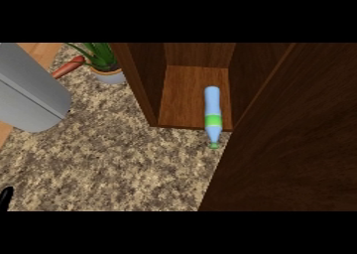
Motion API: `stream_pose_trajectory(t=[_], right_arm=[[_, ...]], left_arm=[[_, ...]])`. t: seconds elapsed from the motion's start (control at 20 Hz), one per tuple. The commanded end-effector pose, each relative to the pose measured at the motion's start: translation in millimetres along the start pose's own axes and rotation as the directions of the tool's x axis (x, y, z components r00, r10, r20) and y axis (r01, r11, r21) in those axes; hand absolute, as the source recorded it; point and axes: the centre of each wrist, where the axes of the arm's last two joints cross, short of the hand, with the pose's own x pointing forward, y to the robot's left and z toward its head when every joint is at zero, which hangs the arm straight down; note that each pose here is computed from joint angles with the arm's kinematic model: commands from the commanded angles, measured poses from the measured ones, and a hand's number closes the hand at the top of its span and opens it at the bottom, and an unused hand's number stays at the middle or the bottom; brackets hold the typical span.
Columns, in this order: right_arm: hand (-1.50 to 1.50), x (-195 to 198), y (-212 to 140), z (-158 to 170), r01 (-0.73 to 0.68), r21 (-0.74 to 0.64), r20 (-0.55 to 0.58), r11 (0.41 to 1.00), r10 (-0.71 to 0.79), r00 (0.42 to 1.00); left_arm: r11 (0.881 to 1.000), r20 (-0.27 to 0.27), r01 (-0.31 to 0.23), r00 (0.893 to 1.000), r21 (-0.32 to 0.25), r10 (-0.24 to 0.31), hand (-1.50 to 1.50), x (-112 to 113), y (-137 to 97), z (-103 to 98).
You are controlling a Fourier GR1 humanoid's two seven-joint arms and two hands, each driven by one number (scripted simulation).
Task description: Pick up the bottled water, place it into the cabinet and close the cabinet
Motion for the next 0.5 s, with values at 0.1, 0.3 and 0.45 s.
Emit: stream_pose_trajectory(t=[0.1, 0.3, 0.45], right_arm=[[1.50, 23.7, 42.0, -41.4, 0.218, 0.102, 0.099, 0.971, -0.228, 0.969], [1.50, 27.9, 33.1, -82.7, 0.240, 0.076, 0.100, 0.968, -0.247, 0.964], [1.50, 30.9, 30.0, -108.8, 0.257, 0.069, 0.067, 0.964, -0.261, 0.963]], left_arm=[[1.000, 0.011, -0.016, 1.000, -0.003, 0.016, -1.50, 17.0, 17.3, 4.1], [0.999, 0.007, -0.032, 0.999, -0.025, 0.032, -1.50, 30.2, 35.5, 14.7], [0.999, 0.010, -0.035, 0.999, 0.004, 0.035, -1.50, 24.8, 50.2, 28.1]])
